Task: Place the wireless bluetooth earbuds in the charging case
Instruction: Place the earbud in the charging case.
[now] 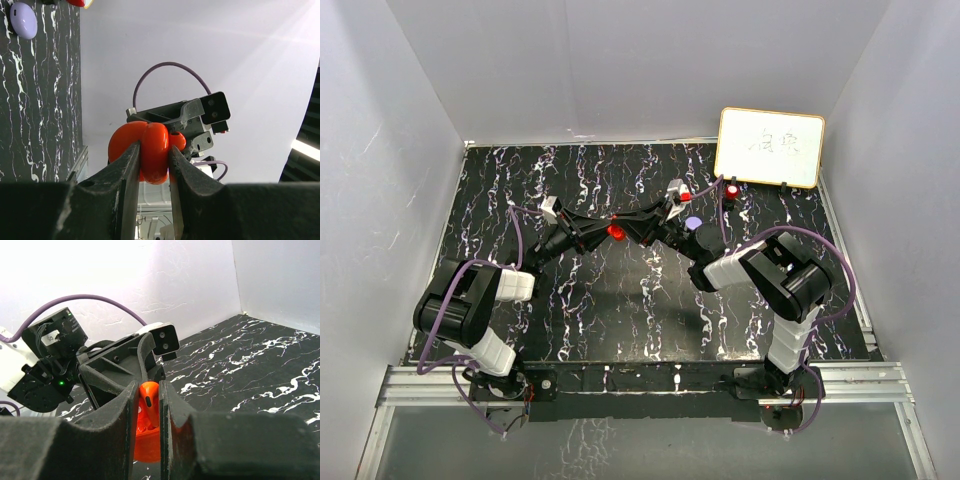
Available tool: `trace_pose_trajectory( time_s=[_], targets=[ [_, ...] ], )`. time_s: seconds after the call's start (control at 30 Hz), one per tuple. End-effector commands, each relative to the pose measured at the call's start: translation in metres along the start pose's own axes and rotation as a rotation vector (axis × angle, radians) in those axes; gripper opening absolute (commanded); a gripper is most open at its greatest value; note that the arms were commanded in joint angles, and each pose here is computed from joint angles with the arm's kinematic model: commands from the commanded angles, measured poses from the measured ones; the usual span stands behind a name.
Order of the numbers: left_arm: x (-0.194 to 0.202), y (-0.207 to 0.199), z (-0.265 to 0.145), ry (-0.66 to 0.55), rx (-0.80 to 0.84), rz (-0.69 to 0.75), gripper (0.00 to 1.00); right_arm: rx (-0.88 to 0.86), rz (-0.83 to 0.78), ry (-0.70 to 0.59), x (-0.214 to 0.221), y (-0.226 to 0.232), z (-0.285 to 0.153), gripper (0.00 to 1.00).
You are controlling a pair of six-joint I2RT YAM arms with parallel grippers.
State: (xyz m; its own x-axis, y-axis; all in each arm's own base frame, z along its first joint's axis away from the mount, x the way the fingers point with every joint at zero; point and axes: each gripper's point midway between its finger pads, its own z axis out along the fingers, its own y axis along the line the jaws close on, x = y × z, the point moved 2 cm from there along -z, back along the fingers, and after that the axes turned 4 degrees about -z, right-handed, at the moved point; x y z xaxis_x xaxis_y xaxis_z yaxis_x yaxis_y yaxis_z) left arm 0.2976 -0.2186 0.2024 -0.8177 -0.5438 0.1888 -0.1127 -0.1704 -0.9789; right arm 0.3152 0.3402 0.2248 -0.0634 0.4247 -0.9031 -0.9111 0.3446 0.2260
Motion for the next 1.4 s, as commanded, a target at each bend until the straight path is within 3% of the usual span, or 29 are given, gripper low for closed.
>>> trace_pose_trajectory(
  time_s=[0.0, 1.37],
  targets=[
    [0.017, -0.049, -0.006, 0.039, 0.199, 0.123, 0.0, -0.134, -0.164, -0.286, -0.069, 0.035, -0.001, 0.0],
    [0.02, -0.06, -0.005, 0.044, 0.216, 0.161, 0.0, -0.116, -0.156, -0.27, -0.064, 0.034, -0.008, 0.0]
  ],
)
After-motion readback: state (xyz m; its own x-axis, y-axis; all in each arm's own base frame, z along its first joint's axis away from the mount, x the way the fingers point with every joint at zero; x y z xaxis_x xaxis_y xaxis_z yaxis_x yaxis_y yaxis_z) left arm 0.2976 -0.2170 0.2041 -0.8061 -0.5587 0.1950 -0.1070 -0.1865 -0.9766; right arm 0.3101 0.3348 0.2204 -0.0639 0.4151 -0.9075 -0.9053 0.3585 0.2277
